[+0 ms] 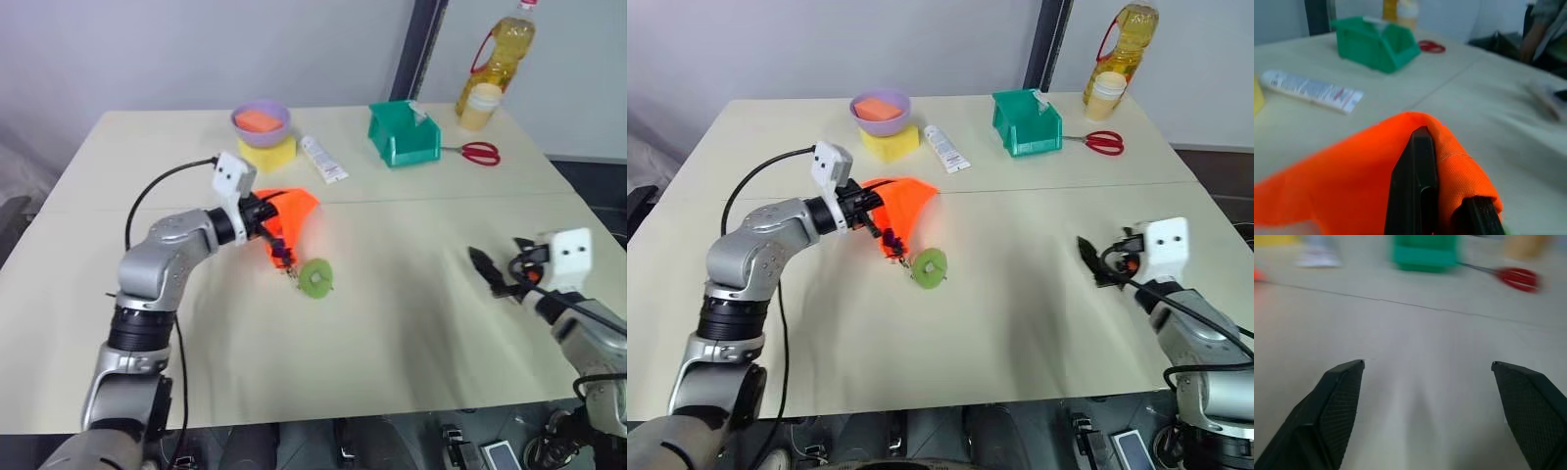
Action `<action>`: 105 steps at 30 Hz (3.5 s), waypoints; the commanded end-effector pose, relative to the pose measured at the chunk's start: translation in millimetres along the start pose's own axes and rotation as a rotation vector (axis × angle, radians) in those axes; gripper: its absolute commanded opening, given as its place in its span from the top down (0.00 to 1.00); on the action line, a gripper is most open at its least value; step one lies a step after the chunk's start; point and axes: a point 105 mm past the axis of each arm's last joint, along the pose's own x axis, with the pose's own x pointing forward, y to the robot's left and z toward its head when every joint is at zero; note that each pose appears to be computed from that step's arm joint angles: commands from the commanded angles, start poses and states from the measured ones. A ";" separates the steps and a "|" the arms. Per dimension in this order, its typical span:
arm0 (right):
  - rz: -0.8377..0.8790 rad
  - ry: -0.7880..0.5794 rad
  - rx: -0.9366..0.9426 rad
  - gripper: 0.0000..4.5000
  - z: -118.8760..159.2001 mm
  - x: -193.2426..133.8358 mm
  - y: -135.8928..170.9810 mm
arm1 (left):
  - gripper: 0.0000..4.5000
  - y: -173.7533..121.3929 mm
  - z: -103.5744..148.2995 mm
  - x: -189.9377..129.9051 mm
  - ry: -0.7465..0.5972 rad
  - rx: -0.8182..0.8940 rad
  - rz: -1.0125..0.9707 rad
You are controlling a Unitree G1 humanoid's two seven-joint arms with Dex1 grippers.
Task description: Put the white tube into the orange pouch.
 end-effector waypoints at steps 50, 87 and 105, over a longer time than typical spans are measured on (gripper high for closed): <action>1.146 -0.019 -0.101 0.71 21.0 -59.9 223.0 | 1.00 21.0 -42.2 -69.3 0.189 0.036 -0.078; 0.858 0.207 0.303 0.71 27.7 -9.2 275.8 | 1.00 7.6 -45.7 -50.1 0.247 0.024 -0.168; 0.678 0.152 0.280 0.71 48.3 58.7 303.8 | 1.00 -20.0 -38.5 -44.5 0.228 0.017 -0.264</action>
